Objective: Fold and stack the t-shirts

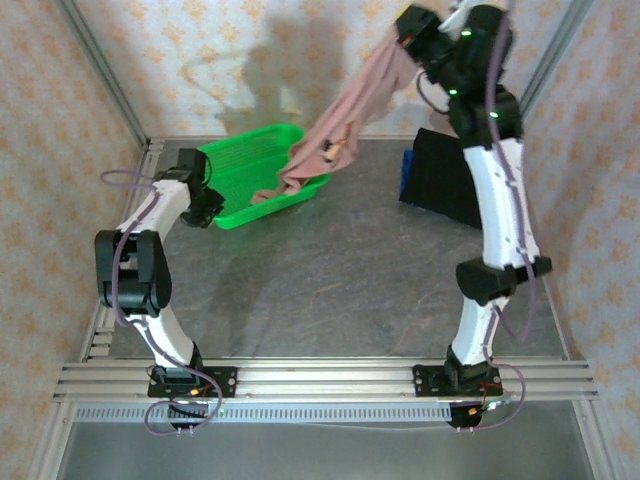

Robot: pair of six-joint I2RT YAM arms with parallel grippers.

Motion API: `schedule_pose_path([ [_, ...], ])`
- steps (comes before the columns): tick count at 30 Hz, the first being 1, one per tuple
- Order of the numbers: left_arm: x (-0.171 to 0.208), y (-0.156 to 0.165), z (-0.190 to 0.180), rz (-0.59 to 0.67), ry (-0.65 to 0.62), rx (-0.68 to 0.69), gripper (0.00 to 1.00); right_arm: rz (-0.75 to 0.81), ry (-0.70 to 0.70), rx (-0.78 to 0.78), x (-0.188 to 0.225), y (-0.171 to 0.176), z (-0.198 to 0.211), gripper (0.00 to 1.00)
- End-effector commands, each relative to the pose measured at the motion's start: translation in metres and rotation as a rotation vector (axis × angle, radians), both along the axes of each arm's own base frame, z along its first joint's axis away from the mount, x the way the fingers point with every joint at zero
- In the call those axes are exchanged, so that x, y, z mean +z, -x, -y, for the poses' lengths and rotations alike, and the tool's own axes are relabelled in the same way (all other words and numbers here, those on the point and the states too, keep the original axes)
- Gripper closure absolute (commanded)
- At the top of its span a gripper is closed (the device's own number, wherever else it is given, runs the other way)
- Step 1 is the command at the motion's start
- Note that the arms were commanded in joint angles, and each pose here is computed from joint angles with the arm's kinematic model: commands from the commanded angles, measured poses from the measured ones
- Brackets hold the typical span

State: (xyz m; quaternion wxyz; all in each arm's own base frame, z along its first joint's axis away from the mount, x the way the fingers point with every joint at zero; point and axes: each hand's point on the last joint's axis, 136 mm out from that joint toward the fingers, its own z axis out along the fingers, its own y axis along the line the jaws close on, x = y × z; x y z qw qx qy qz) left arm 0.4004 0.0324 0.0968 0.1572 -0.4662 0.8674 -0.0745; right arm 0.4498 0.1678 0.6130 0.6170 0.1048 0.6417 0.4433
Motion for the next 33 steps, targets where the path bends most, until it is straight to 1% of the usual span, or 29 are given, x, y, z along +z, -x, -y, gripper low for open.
schedule_pose_path([
  [1,-0.004,0.019,-0.033,-0.01,0.024,0.16,0.93,0.234,-0.15,0.053,0.085,0.065,0.014,1.0],
  [3,-0.005,0.028,-0.049,-0.007,0.037,0.24,0.95,0.312,-0.17,0.07,0.11,0.096,0.022,1.0],
  [4,-0.005,0.031,-0.056,-0.002,0.048,0.281,0.96,0.328,-0.173,0.075,0.117,0.108,0.026,1.0],
  [7,-0.006,0.036,-0.067,0.008,0.061,0.393,0.99,0.284,-0.156,0.112,0.11,0.12,0.023,1.0],
  [9,-0.009,0.042,-0.071,0.002,0.064,0.472,1.0,0.221,-0.137,0.147,0.095,0.119,0.016,1.0],
  [12,-0.016,0.044,-0.071,0.047,0.109,0.596,1.0,0.09,-0.135,0.243,0.058,0.102,-0.004,1.0],
  [14,-0.015,0.044,-0.069,0.045,0.105,0.633,1.0,-0.022,-0.137,0.322,0.026,0.089,-0.024,1.0],
  [16,-0.015,0.045,-0.07,0.026,0.081,0.657,1.0,-0.147,-0.116,0.406,-0.015,0.077,-0.052,1.0],
  [19,-0.02,0.047,-0.073,0.021,0.084,0.724,1.0,-0.285,-0.075,0.506,-0.061,0.074,-0.093,1.0],
  [21,-0.023,0.043,-0.075,0.025,0.093,0.737,1.0,-0.369,-0.018,0.548,-0.092,0.075,-0.117,1.0],
  [23,-0.024,0.029,-0.073,0.041,0.11,0.703,1.0,-0.467,0.066,0.522,-0.132,0.068,-0.13,1.0],
  [24,-0.021,0.022,-0.072,0.045,0.108,0.673,0.98,-0.535,0.105,0.511,-0.159,0.063,-0.134,1.0],
  [25,-0.017,0.017,-0.07,0.051,0.097,0.641,0.89,-0.602,0.14,0.498,-0.185,0.057,-0.136,1.0],
  [26,-0.013,0.012,-0.068,0.065,0.093,0.616,0.76,-0.649,0.172,0.499,-0.206,0.054,-0.139,0.98],
  [27,-0.011,0.007,-0.064,0.084,0.099,0.59,0.55,-0.698,0.209,0.491,-0.228,0.05,-0.14,0.86],
  [28,-0.007,0.002,-0.06,0.103,0.116,0.569,0.37,-0.736,0.252,0.464,-0.248,0.046,-0.137,0.67],
  [29,-0.004,-0.001,-0.056,0.117,0.127,0.549,0.28,-0.749,0.289,0.446,-0.259,0.043,-0.134,0.52],
  [30,0.0,-0.003,-0.051,0.129,0.133,0.525,0.2,-0.755,0.334,0.417,-0.269,0.04,-0.127,0.41],
  [31,0.007,-0.005,-0.047,0.14,0.136,0.498,0.15,-0.752,0.377,0.382,-0.273,0.039,-0.118,0.34],
  [32,0.013,-0.006,-0.042,0.151,0.138,0.472,0.08,-0.75,0.404,0.357,-0.275,0.039,-0.11,0.27],
  [33,0.02,-0.008,-0.036,0.164,0.139,0.436,0.05,-0.74,0.426,0.332,-0.273,0.039,-0.099,0.22],
])
